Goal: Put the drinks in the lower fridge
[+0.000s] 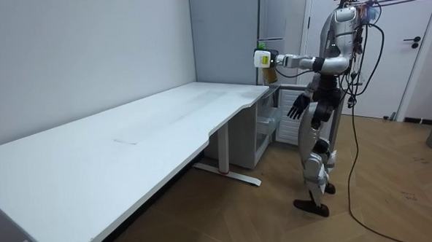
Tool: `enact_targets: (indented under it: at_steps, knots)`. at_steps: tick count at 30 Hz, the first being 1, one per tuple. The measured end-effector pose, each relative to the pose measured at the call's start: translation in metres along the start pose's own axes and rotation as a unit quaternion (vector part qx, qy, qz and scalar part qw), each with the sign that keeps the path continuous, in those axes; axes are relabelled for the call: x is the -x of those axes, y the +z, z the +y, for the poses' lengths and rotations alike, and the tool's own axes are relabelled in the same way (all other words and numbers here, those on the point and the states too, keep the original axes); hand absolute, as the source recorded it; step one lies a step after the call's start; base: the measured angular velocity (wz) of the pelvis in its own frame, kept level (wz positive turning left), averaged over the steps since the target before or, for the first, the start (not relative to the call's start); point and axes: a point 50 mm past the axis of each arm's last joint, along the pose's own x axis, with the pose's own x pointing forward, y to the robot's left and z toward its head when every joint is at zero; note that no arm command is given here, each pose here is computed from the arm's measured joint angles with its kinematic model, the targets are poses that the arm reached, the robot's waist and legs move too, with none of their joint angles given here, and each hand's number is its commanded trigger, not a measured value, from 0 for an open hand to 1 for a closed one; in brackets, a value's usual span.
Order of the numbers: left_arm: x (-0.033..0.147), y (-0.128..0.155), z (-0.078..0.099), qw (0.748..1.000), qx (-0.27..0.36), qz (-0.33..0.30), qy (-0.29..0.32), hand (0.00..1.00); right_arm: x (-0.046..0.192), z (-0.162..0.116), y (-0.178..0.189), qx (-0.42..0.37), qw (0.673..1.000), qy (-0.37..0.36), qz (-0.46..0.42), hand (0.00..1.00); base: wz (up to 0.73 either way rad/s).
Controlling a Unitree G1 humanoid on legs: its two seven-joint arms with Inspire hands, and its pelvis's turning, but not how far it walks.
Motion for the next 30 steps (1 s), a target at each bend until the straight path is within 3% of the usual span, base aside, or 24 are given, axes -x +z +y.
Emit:
enact_targets:
  at_steps: [11, 17, 24, 30]
  knots:
    - [0.003, -0.009, -0.013, 0.999, 0.005, 0.02, -0.046, 1.0, 0.007, 0.022, 0.055, 0.036, 0.987, 0.091, -0.127, 0.0, 0.02]
    - [0.009, -0.018, -0.014, 0.996, -0.044, 0.049, -0.067, 1.0, 0.014, 0.042, 0.065, 0.075, 0.969, 0.18, -0.152, 0.0, 0.0]
    - [0.011, -0.039, -0.024, 0.989, -0.05, 0.097, -0.1, 1.0, 0.026, 0.053, 0.081, 0.131, 0.937, 0.272, -0.179, 0.0, 0.06]
    - [0.012, -0.041, -0.025, 0.987, -0.06, 0.102, -0.109, 1.0, 0.033, 0.06, 0.081, 0.152, 0.917, 0.323, -0.179, 0.0, -0.01]
